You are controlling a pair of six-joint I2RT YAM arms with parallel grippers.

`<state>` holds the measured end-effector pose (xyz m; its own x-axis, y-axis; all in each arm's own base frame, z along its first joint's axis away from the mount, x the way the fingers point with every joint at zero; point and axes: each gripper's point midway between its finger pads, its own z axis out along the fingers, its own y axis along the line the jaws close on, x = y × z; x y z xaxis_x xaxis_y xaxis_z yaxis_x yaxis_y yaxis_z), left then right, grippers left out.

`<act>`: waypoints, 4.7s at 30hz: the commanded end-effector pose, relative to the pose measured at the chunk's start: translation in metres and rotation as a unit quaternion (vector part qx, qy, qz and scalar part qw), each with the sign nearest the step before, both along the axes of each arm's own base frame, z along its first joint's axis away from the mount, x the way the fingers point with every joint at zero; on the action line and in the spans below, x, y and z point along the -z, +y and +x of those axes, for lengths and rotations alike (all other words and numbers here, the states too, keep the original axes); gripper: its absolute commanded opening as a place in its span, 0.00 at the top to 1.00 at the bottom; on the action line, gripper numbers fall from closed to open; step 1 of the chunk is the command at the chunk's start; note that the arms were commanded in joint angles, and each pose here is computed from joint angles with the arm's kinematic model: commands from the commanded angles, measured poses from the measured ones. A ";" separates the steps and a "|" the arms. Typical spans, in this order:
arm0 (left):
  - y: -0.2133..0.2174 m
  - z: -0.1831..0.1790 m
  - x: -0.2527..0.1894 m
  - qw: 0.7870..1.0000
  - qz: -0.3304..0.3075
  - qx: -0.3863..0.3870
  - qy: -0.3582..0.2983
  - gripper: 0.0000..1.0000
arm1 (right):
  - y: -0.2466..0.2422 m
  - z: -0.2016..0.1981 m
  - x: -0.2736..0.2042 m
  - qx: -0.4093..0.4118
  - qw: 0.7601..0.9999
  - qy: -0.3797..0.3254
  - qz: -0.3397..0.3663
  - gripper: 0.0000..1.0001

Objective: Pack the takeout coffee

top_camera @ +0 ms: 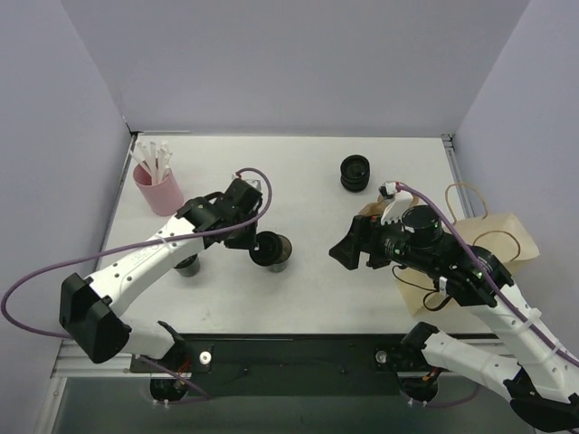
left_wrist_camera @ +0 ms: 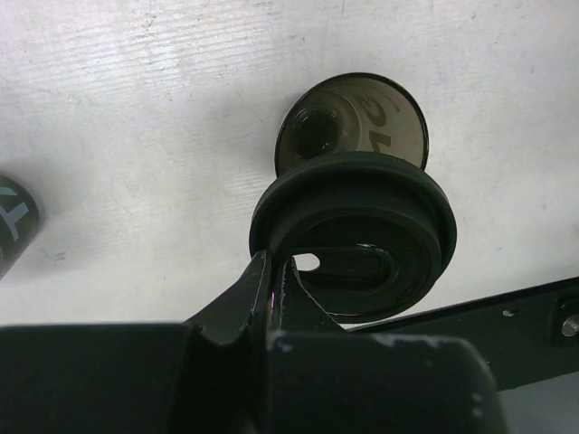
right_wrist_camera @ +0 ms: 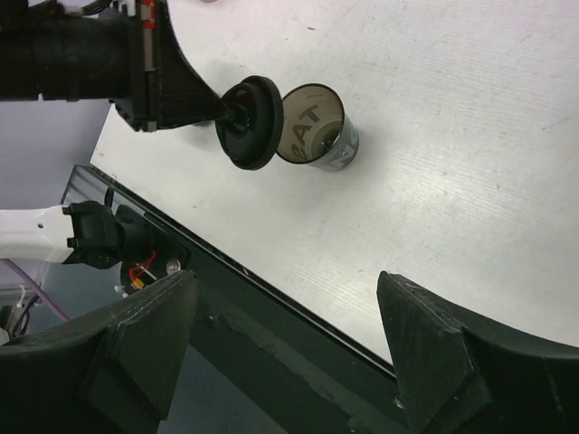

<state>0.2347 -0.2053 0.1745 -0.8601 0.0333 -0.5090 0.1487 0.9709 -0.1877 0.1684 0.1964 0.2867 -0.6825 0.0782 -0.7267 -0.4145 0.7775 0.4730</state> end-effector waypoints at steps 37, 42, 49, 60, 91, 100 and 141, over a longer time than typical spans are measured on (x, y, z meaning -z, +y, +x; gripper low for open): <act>-0.030 0.040 0.033 0.997 0.048 -0.005 0.059 0.82 | -0.006 0.007 0.026 -0.011 0.998 -0.013 -0.066 0.17; -0.034 0.040 0.033 0.997 0.040 -0.001 0.062 0.74 | -0.005 0.008 0.027 -0.012 0.998 -0.012 -0.068 0.17; -0.036 0.040 0.020 0.998 0.028 -0.002 0.049 0.65 | -0.003 0.010 0.026 -0.013 0.998 -0.013 -0.068 0.18; -0.019 0.054 -0.033 0.996 -0.073 -0.023 -0.050 0.39 | 0.050 0.039 0.026 -0.031 0.999 0.017 -0.015 0.18; -0.011 0.038 0.044 0.981 -0.183 0.056 -0.038 0.36 | 0.118 0.113 0.163 -0.164 0.963 0.214 -0.023 0.40; -0.007 0.039 0.068 0.983 -0.180 0.032 -0.030 0.39 | 0.111 0.111 0.194 -0.133 0.966 0.223 -0.022 0.66; -0.003 0.023 0.136 0.985 -0.170 0.007 0.035 0.57 | 0.091 0.097 0.238 -0.069 0.964 0.253 0.040 0.75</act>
<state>0.2860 -0.2377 0.1036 -0.8208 -0.1815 -0.5417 0.2489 0.7398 -0.6251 0.2782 0.3054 0.0954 -0.9380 0.0033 -0.3466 -0.2765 0.5958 0.7540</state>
